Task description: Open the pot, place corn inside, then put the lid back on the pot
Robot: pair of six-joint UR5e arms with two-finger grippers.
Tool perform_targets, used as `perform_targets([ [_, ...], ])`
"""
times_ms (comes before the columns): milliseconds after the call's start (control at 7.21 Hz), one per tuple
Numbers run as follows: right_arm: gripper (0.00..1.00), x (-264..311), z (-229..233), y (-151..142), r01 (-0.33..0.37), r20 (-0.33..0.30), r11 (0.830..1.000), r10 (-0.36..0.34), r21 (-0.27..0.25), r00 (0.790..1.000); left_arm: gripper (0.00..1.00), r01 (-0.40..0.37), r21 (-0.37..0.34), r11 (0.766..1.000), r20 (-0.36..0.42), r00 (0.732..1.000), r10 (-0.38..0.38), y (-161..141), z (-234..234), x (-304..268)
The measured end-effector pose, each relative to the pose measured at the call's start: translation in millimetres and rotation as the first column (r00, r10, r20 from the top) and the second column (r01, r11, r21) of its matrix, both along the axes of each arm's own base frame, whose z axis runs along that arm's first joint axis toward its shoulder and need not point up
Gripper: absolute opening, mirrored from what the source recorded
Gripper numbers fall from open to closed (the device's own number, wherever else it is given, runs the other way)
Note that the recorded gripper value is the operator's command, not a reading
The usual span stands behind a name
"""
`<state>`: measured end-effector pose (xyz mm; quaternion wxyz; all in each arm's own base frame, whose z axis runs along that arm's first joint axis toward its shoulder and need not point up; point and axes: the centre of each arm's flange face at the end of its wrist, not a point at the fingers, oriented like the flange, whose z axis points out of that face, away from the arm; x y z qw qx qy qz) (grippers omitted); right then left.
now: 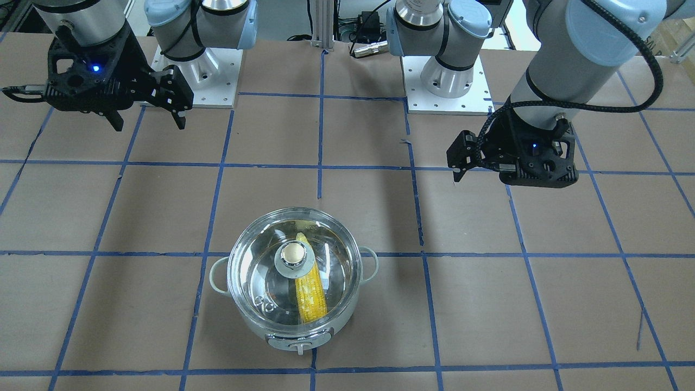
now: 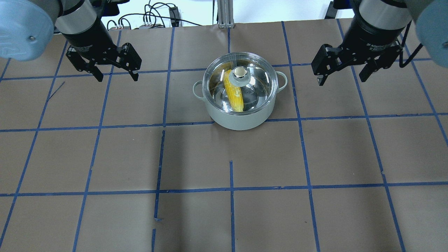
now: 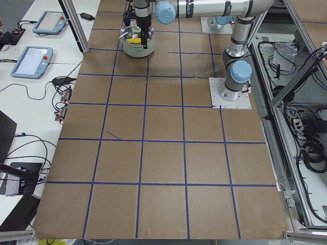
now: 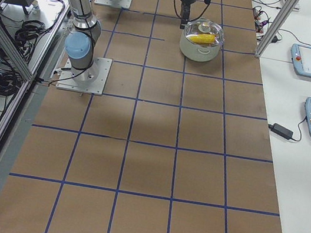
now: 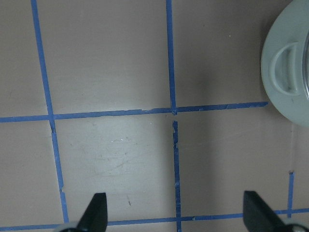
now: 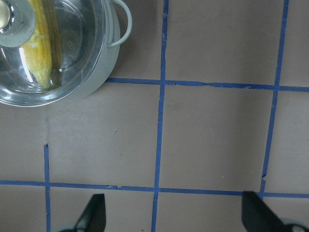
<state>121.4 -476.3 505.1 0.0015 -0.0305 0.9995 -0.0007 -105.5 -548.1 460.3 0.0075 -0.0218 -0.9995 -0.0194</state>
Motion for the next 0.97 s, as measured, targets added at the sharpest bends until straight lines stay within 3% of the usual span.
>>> perform_targets([
  [970,0.99,0.2,-6.7,2.4,-0.006,0.002,1.0,0.006,0.013,1.0,1.0,0.0,-0.004,1.0,-0.001,1.0,0.0,1.0,1.9,-0.2],
])
